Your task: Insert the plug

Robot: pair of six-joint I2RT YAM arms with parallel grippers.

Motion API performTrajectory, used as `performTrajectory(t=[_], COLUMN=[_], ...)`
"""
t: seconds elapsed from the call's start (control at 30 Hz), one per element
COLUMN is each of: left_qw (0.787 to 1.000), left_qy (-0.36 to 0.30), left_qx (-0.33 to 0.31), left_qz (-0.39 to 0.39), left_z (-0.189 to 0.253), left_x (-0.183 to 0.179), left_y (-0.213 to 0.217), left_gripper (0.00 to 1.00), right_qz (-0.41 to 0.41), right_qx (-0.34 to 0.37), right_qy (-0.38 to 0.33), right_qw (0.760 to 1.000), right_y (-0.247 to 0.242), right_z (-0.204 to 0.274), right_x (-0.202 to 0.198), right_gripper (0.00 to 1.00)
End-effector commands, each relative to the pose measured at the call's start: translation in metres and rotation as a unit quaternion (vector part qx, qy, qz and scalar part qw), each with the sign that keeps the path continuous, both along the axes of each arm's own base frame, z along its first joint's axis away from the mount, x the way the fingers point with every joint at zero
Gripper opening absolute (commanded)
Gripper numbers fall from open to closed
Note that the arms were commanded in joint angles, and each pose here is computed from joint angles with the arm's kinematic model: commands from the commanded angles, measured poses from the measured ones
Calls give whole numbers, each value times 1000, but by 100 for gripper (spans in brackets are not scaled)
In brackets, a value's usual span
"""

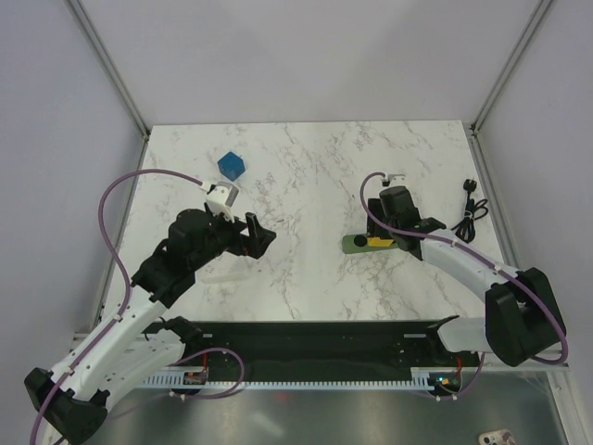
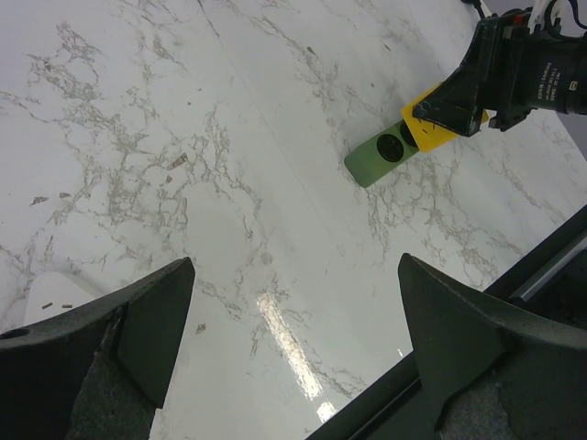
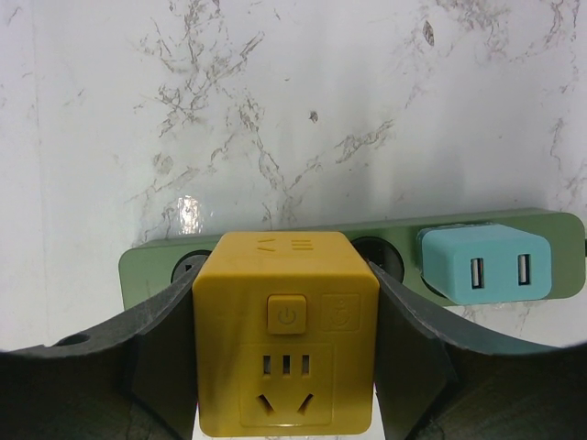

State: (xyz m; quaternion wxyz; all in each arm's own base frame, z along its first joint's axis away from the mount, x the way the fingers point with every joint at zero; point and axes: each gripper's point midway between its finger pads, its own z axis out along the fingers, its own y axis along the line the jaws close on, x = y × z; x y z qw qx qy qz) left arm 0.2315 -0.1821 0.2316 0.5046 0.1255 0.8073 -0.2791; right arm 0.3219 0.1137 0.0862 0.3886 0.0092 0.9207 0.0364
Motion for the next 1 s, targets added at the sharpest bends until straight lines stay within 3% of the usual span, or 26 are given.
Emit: performTrajectory(t=[0.0,0.33,0.53,0.97], left_qw=[999,999,999,999], left_qy=[-32,-34,-32,-38], left_qx=[-5,-5,-4,-18], left_qz=[-5,-2,-6,-14], left_z=[12,13,13,20], left_x=[2,2,3,2], left_y=[0,2,0,-5], left_gripper=[100,100,100,100], right_qz=[-5,31,5,-55], right_qx=[-31,-46,2,10], right_qy=[15,68,42,-5], right_qw=[999,996,999,998], right_y=[-11,-3,5,11], right_z=[-4,-22,-35,-43], right_x=[-6,-9,-15,-38], right_gripper=[0,0,0,0])
